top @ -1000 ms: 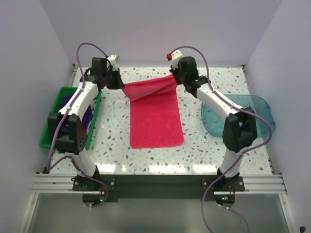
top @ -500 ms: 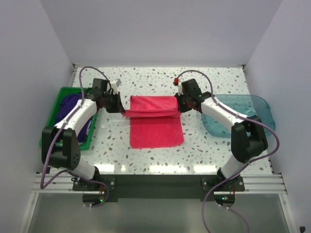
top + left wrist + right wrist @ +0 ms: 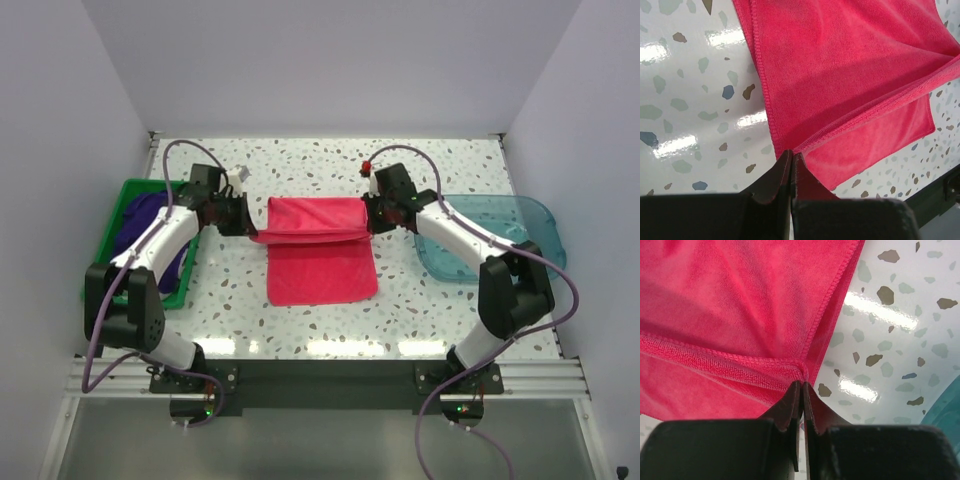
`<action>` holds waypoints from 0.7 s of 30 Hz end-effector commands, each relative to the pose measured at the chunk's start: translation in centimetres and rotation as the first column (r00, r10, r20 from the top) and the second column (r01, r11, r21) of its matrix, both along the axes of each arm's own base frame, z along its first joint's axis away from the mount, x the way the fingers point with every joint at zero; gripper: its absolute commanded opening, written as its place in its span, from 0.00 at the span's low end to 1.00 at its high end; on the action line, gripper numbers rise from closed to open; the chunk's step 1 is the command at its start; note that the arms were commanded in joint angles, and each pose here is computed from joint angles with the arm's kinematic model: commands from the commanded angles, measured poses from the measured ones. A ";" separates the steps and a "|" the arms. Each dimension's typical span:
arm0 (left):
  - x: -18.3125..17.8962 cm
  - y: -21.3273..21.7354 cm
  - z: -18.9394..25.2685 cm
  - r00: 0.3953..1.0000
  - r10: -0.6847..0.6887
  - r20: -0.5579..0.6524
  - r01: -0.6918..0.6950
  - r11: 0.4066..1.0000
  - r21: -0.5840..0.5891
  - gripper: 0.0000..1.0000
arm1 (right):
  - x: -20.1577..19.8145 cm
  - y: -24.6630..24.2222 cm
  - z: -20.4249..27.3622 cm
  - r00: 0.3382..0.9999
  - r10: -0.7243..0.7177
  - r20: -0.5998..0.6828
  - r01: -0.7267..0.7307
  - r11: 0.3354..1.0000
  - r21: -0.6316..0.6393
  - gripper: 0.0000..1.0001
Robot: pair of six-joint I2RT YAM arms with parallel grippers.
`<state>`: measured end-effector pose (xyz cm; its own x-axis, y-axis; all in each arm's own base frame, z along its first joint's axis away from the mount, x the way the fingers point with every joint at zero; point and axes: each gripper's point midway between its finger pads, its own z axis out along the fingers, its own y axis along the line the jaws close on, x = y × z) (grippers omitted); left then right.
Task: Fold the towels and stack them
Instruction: Fold the towel
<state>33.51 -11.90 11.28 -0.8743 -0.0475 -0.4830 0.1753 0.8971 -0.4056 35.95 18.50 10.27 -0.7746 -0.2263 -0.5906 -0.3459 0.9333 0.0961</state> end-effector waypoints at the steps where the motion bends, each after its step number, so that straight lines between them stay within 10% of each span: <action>1: -0.5 1.9 1.4 0.998 0.059 0.022 -0.060 0.997 0.056 0.00 | 0.5 -4.3 2.4 0.991 -0.110 0.081 0.120 0.986 -0.118 0.00; 21: -6.4 -0.6 -6.0 0.985 0.078 -0.151 -0.078 0.997 0.007 0.00 | -2.0 -4.2 -4.8 0.988 -0.153 -0.025 0.151 0.985 -0.084 0.00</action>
<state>27.21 -13.56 6.99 -0.9293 -0.1018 -0.3550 0.0882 0.8723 -0.4810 33.30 17.45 6.88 -0.8065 -0.1665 -0.5673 -0.2872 0.9490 0.1299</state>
